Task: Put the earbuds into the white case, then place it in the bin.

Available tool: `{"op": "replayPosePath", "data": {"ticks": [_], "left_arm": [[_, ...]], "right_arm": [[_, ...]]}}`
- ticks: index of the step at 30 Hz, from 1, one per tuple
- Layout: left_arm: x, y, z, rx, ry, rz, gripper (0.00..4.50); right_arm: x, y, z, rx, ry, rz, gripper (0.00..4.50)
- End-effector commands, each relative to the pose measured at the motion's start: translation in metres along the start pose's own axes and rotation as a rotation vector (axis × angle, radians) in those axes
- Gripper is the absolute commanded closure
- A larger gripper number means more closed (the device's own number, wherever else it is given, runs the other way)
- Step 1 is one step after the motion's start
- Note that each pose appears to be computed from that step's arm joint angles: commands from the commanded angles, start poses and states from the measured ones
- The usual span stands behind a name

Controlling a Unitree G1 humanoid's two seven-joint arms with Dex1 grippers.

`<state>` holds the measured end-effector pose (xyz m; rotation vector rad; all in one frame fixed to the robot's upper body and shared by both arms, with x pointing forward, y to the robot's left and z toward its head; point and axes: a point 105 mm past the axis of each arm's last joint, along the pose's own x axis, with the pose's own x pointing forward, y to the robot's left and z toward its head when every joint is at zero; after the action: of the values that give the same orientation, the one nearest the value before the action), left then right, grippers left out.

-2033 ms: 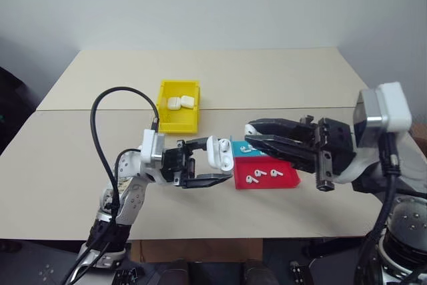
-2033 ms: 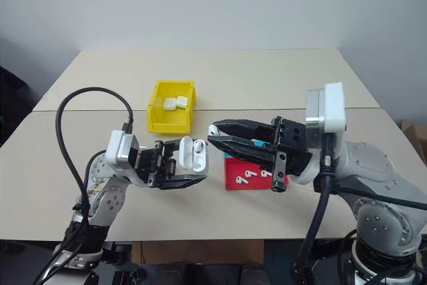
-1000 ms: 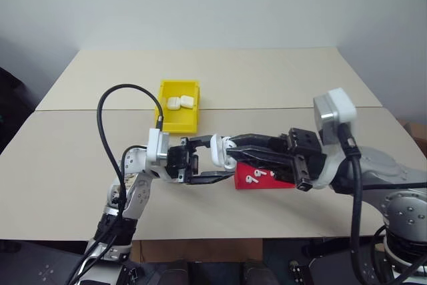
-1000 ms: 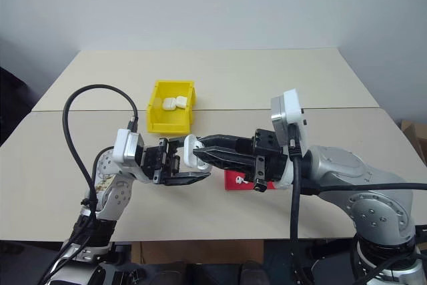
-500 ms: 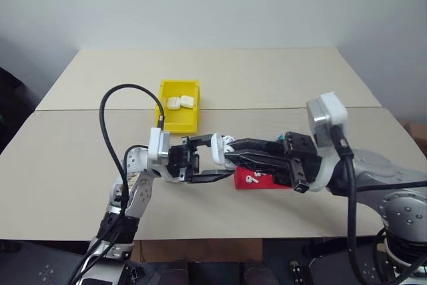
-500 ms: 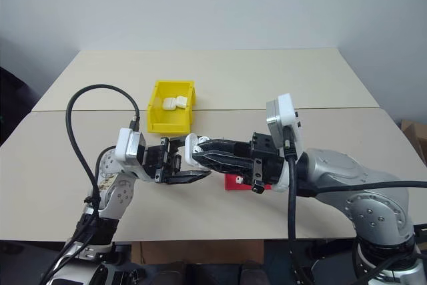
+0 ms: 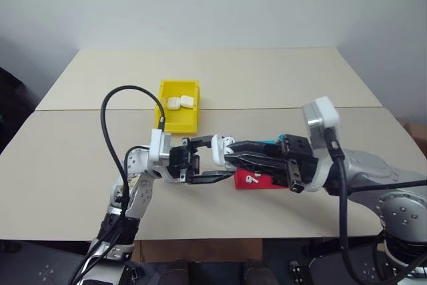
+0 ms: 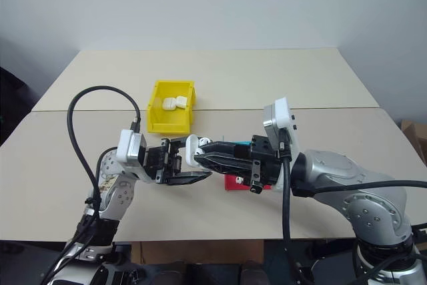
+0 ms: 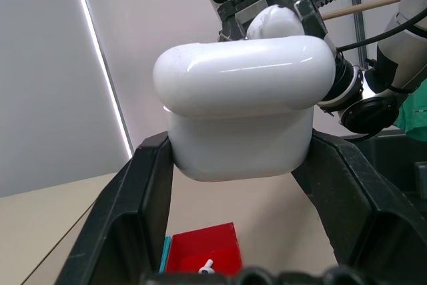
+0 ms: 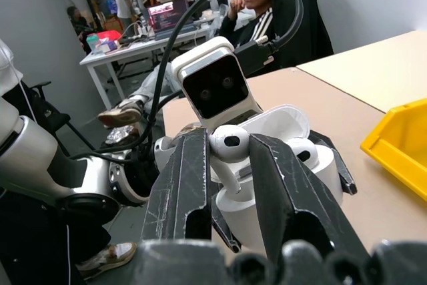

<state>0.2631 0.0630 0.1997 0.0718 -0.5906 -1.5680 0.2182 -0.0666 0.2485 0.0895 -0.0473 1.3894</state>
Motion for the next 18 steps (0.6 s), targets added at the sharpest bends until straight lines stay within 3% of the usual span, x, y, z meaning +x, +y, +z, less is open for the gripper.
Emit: {"op": "replayPosePath", "data": {"ticks": [1, 11, 17, 18], "left_arm": [[0.0037, -0.0015, 0.0095, 0.046, -0.029, -0.016, 1.76], [0.0031, -0.0012, 0.0083, 0.046, -0.028, -0.017, 1.76], [0.0042, -0.0012, 0.0084, 0.047, -0.031, -0.014, 1.76], [0.0042, -0.0013, 0.0082, 0.043, -0.03, -0.012, 1.76]], "right_arm": [[-0.0011, 0.0034, 0.0044, -0.033, -0.013, 0.013, 3.61], [-0.0007, 0.0062, 0.0014, -0.067, -0.009, 0.02, 3.61], [-0.0013, 0.0031, -0.0001, -0.083, -0.005, -0.004, 1.88], [-0.0017, 0.003, -0.0002, -0.083, -0.005, -0.003, 1.88]]}}
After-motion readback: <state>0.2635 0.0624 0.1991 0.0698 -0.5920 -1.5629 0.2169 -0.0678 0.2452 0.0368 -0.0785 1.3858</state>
